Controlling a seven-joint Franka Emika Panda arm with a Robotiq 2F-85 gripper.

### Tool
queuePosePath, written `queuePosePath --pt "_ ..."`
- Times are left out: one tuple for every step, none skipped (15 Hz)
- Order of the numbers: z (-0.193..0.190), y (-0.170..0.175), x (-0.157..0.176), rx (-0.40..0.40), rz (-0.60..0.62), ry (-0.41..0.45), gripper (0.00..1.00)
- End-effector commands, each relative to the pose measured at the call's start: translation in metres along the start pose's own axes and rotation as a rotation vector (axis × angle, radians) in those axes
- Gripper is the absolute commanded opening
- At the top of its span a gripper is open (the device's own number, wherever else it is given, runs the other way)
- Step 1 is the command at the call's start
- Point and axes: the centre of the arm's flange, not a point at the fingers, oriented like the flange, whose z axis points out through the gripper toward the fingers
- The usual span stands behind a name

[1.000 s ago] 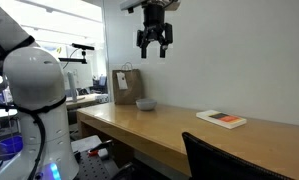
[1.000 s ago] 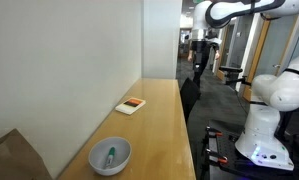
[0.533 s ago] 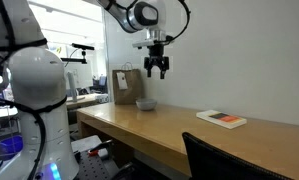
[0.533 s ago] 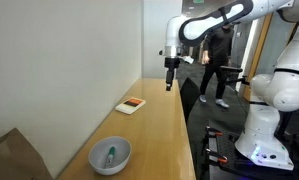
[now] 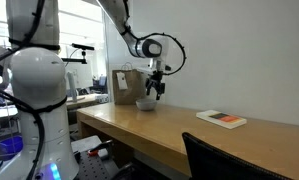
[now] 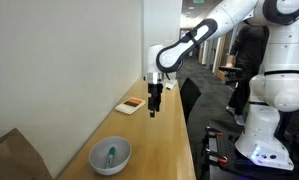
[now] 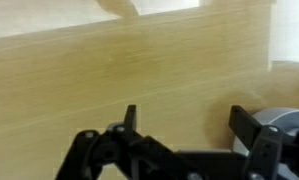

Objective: Move the grey bowl to the front right side of the table

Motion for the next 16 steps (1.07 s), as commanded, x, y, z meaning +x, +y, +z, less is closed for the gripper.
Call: queuePosePath --pt "0.026 -0.019 0.036 0.108 0.071 -0.026 1.0" --pt "0.033 -0.026 0.042 0.136 0.078 -0.037 1.0" --pt "0.039 -0.036 0.05 0.156 0.079 -0.032 1.0" --pt "0.043 -0.044 0.058 0.17 0.077 -0.029 1.0" --pt "0.047 -0.054 0.065 0.186 0.062 -0.026 1.0" --pt "0.051 -0.062 0.073 0.198 0.047 -0.022 1.0" --pt "0.055 -0.069 0.079 0.21 0.04 -0.025 1.0" --pt "0.06 -0.075 0.085 0.214 0.026 -0.023 1.0" --pt "0.064 -0.08 0.089 0.221 0.014 -0.026 1.0" --pt "0.07 -0.08 0.094 0.229 0.008 -0.033 1.0" --pt "0.076 -0.082 0.099 0.232 0.002 -0.038 1.0" --pt "0.083 -0.082 0.103 0.239 -0.001 -0.046 1.0" --pt "0.09 -0.082 0.109 0.243 -0.01 -0.052 1.0" --pt "0.094 -0.078 0.113 0.244 -0.017 -0.059 1.0" --pt "0.099 -0.079 0.118 0.251 -0.038 -0.063 1.0" --pt "0.103 -0.078 0.122 0.251 -0.055 -0.067 1.0"
